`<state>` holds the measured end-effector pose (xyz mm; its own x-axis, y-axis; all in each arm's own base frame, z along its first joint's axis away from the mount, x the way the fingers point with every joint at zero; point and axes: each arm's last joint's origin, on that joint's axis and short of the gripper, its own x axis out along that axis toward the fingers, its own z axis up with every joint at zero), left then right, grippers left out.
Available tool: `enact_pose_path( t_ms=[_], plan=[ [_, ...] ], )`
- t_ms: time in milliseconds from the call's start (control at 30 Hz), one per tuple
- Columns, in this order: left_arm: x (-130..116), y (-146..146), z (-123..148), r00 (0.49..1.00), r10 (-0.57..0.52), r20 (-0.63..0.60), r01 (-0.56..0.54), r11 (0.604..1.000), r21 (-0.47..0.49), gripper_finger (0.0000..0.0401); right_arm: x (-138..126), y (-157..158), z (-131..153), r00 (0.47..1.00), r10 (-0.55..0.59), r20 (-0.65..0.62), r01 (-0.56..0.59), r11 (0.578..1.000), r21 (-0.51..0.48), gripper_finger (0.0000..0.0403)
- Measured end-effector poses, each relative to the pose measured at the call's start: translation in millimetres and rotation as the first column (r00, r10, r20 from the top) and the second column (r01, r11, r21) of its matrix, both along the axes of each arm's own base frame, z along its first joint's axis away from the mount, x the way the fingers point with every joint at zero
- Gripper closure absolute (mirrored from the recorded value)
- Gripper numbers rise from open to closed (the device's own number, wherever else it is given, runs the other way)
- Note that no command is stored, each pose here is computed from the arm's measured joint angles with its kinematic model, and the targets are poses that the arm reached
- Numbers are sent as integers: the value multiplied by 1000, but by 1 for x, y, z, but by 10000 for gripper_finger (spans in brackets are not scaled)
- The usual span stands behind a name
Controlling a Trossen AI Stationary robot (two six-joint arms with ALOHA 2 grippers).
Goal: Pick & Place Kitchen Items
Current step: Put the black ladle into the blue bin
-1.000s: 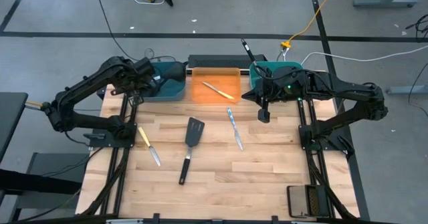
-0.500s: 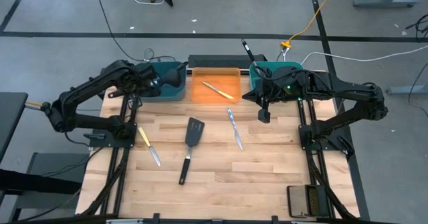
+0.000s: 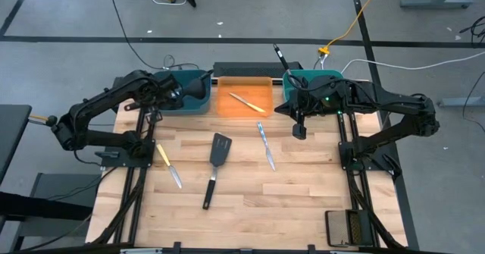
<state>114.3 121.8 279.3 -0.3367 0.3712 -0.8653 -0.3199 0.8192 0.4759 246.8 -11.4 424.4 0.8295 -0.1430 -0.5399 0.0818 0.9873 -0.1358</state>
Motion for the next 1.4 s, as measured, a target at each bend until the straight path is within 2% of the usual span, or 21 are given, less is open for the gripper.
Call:
enact_pose_path(
  t_ms=[433, 667, 967, 1167, 1400],
  plan=[
    [0, 2, 1, 999, -17, -27, 19, 999, 41, 270, 0, -1, 0, 1000, -22, 0, 22, 1000, -14, 394],
    [2, 1, 0, 999, -32, 24, 32, 999, -15, 268, 0, -1, 0, 1000, -22, 0, 22, 1000, -14, 394],
    [4, 2, -1, 999, -37, 33, 37, 999, 3, 272, 0, -1, 0, 1000, -22, 0, 22, 1000, -14, 394],
    [-2, -2, -26, 999, -33, -36, 31, 998, -48, 268, 0, -1, 0, 1000, -22, 0, 22, 1000, -14, 394],
    [-3, -4, -40, 999, -5, -39, 3, 998, -56, 266, 0, -1, 0, 1000, -22, -1, 22, 1000, -14, 394]
  ],
)
